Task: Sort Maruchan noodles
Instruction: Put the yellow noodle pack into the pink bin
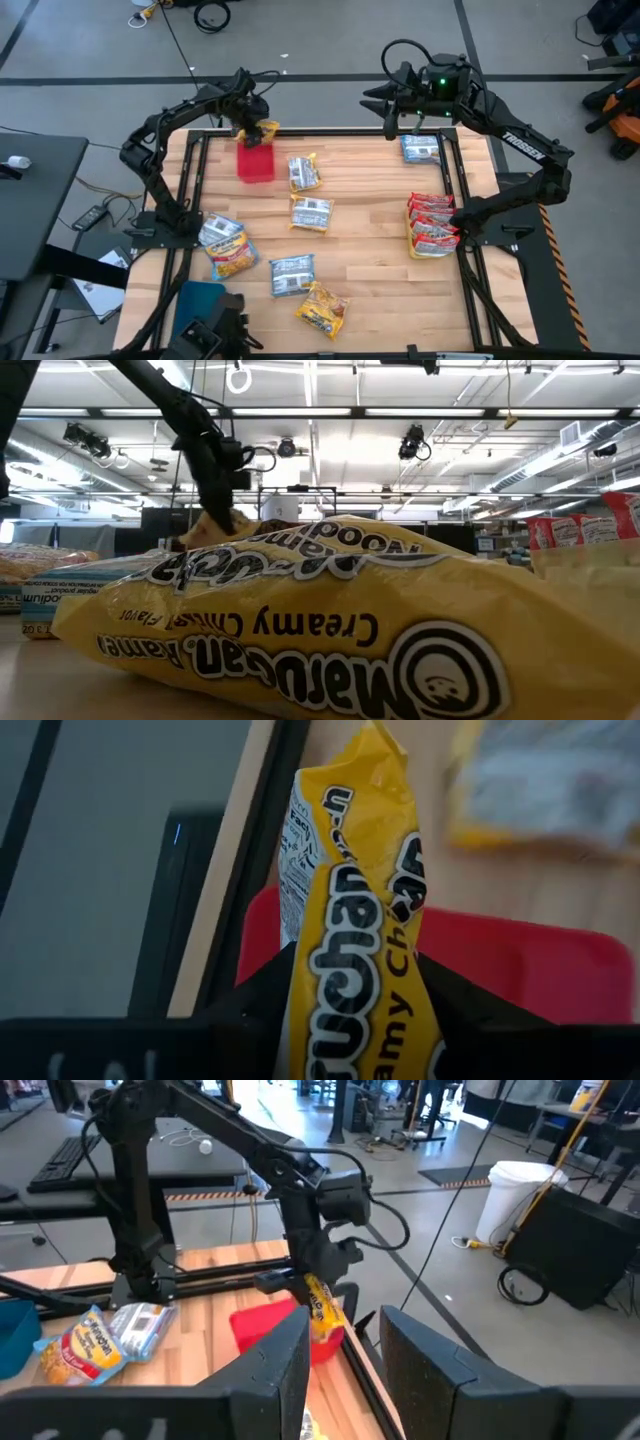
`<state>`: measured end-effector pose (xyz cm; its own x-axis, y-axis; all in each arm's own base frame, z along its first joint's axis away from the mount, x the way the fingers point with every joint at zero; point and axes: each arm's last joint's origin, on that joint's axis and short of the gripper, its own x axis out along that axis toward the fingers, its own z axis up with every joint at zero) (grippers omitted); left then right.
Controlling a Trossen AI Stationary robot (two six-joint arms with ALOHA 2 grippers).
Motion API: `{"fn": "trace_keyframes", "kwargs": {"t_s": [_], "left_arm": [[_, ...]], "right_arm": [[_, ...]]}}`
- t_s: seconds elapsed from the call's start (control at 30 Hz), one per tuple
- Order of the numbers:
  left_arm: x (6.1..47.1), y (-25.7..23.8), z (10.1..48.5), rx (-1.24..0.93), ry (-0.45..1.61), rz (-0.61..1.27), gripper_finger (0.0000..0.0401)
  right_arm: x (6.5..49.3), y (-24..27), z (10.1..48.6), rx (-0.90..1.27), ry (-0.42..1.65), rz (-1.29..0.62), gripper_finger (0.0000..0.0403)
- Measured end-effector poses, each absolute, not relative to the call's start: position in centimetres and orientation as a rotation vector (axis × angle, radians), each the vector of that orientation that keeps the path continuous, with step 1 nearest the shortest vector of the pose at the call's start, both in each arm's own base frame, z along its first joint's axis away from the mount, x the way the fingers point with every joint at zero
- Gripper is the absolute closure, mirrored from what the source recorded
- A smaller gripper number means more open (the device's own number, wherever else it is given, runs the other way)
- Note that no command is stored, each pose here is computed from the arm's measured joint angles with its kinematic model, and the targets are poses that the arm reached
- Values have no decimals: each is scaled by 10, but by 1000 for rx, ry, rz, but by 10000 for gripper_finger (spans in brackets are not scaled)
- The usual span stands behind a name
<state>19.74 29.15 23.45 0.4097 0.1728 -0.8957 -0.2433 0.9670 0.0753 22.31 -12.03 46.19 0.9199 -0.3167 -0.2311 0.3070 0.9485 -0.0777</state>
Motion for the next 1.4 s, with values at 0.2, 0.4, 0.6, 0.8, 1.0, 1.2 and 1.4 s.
{"fn": "trace_keyframes", "kwargs": {"t_s": [0.2,0.4,0.6,0.8,1.0,1.2,1.4], "left_arm": [[206,300,234,-11,939,159,258],[208,310,214,-92,950,176,259],[216,315,202,-93,910,144,259],[222,314,204,-131,867,155,259],[228,310,204,-188,853,153,259],[237,305,207,-142,846,121,259],[245,303,215,-37,852,98,259]], "right_arm": [[223,-120,462,-32,243,-315,274],[223,-120,462,19,233,-295,274],[225,-117,462,39,230,-286,274],[225,-117,462,79,224,-290,274],[225,-117,462,92,222,-291,274],[225,-117,462,91,223,-299,274],[224,-117,462,90,223,-302,274]]}}
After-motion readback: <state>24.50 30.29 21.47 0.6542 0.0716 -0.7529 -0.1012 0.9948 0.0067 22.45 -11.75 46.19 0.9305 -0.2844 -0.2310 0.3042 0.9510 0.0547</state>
